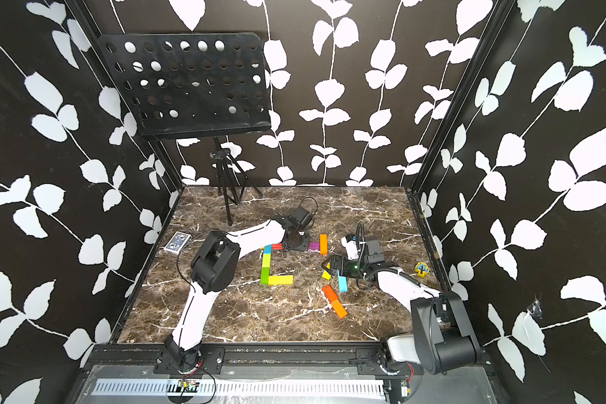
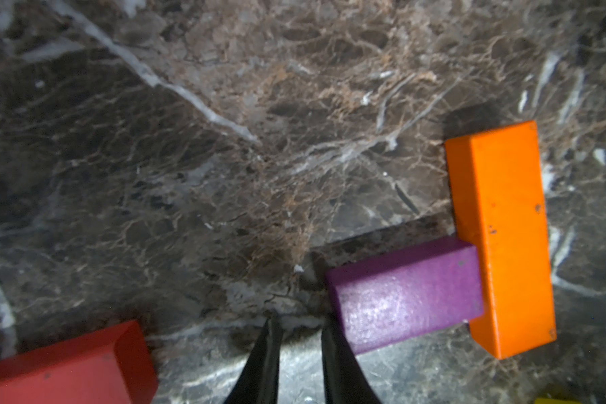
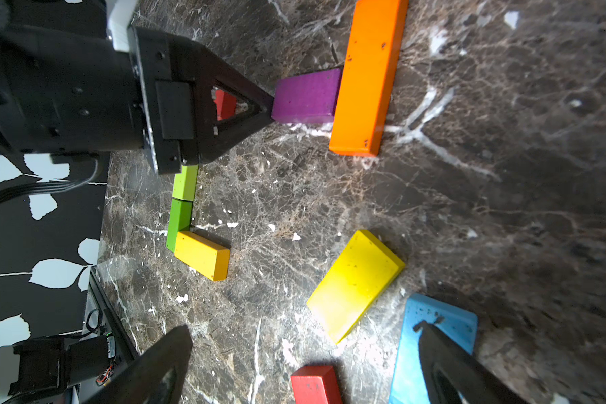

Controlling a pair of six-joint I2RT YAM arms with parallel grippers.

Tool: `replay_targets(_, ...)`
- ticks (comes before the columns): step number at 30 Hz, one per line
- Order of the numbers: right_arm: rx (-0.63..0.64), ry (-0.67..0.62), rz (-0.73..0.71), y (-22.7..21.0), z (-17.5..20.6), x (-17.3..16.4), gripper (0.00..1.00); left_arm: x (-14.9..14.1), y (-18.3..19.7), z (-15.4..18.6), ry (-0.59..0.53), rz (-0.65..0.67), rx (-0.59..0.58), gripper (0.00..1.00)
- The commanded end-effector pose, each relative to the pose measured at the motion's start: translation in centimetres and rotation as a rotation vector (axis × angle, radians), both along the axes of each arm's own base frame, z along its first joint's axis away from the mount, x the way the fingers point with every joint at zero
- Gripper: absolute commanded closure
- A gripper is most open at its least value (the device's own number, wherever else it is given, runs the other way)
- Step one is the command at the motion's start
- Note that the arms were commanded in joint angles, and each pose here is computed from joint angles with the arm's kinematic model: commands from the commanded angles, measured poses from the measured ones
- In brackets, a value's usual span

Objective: Assemble the letter t with building blocks
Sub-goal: Assemble the building block at the center of the board.

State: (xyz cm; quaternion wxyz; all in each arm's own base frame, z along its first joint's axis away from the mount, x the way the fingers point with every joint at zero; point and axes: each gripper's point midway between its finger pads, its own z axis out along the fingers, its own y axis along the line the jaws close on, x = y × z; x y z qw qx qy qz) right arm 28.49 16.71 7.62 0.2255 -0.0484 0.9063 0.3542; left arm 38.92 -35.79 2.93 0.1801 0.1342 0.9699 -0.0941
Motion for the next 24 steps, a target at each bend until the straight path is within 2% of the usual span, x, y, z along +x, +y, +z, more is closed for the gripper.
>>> replay_targets(1, 0.003, -0.044, 0.015, 0.4, 1.0, 0.8, 0.01, 0.4, -0.2, 0.5, -0.003, -0.003, -0.009, 0.75)
replay_targets(14, -0.001, -0.041, 0.016, 0.3, 0.8, 0.8, 0.01, 0.5, -0.4, 0.4, -0.001, -0.003, -0.013, 0.74)
replay_targets(24, -0.033, -0.055, -0.002, -0.2, 1.0, 0.9, 0.01, 0.8, 1.3, 1.8, -0.044, 0.011, 0.065, 0.73)
